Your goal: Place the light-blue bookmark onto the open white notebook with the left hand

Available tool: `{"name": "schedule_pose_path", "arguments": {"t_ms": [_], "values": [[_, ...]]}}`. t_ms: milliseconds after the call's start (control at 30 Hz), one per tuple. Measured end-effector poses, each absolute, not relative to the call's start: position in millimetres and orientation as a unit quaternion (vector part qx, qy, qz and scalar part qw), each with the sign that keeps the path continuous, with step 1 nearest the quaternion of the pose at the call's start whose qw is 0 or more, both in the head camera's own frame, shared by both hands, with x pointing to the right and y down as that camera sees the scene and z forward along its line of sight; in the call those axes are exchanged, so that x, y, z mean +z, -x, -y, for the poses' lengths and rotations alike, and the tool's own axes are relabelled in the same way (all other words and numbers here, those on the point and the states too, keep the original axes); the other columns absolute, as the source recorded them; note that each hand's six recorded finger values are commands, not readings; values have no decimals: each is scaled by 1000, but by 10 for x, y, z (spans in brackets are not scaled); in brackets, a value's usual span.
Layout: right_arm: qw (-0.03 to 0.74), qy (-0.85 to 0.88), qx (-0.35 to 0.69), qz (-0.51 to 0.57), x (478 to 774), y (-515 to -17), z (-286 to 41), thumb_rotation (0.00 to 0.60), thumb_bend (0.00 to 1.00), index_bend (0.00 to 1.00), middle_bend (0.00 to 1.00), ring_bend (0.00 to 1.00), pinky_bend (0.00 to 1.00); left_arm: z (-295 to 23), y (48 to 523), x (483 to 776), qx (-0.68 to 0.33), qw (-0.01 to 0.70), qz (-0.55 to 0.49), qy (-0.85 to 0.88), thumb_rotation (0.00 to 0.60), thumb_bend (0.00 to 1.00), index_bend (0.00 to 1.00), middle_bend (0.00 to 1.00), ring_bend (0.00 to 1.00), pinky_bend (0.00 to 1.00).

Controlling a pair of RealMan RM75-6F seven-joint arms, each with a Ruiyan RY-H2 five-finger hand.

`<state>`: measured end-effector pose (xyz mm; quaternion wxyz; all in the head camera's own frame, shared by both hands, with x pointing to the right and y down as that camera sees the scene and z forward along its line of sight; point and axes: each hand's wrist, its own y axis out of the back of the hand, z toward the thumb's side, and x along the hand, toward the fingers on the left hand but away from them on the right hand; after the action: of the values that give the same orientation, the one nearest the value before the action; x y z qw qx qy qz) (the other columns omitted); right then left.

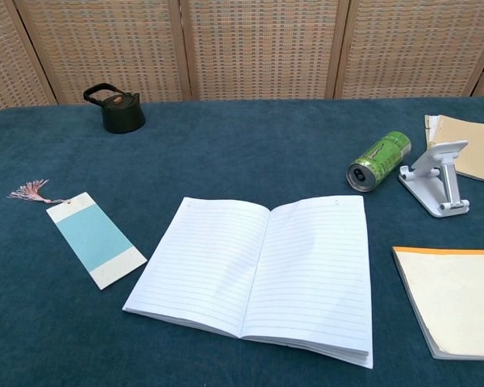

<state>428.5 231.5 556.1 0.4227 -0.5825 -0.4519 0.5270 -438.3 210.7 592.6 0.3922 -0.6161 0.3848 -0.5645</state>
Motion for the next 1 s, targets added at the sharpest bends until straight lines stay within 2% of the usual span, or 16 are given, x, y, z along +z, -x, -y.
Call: {"name": "schedule_pose_path", "arguments": {"t_ms": [233, 500, 633, 800, 1000], "values": [[421, 582, 524, 458, 5544, -4301, -2304, 600, 104, 0, 0, 0, 0, -2074, 4342, 5922, -558, 397, -382, 620, 600, 56, 0, 0, 0, 0], [420, 578, 524, 464, 5525, -4332, -2281, 600, 104, 0, 0, 0, 0, -1823, 4167, 5928, -529, 427, -345, 647, 600, 57, 2, 0, 0, 0], [418, 574, 529, 466, 5535, -4370, -2271, 600, 104, 0, 0, 0, 0, -1643, 4049, 5942, -511, 456, -311, 659, 600, 57, 70, 0, 0, 0], [415, 567, 537, 468, 5553, -4439, -2261, 600, 104, 0, 0, 0, 0, -1388, 3884, 6034, -490, 492, -256, 672, 600, 57, 102, 0, 0, 0], [411, 555, 553, 466, 5613, -4537, -2245, 600, 103, 0, 0, 0, 0, -1234, 3698, 6153, -458, 520, -197, 694, 600, 57, 158, 0, 0, 0]]}}
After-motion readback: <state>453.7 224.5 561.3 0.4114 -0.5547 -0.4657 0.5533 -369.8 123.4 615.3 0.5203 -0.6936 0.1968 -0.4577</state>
